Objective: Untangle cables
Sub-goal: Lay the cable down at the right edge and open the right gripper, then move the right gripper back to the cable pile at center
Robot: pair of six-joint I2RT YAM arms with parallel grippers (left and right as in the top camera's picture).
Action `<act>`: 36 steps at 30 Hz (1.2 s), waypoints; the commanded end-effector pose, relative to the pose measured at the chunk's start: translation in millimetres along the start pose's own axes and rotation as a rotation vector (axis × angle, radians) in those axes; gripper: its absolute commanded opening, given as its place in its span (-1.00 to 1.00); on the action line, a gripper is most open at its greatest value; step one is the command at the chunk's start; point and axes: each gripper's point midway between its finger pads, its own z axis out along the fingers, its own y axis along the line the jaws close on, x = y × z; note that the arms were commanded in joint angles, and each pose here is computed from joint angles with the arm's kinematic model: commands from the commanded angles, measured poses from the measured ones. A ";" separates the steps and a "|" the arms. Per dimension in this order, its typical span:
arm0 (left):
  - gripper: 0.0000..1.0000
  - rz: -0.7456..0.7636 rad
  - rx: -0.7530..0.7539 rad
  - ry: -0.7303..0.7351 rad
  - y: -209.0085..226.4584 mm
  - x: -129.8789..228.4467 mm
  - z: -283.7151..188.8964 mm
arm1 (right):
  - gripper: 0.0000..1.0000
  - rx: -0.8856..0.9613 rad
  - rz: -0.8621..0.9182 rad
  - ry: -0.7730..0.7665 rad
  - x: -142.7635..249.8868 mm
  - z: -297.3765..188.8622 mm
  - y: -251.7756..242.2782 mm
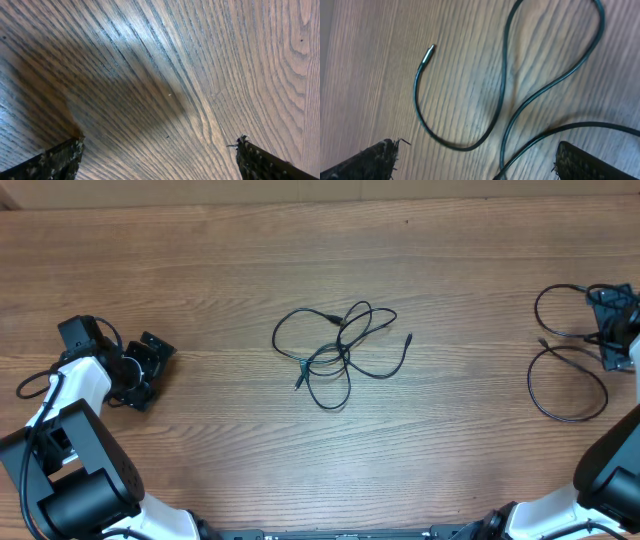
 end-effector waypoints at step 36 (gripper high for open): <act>0.99 -0.014 -0.095 -0.002 25.2 2.3 9.8 | 1.00 -0.273 -0.618 0.360 304.1 -17.9 125.2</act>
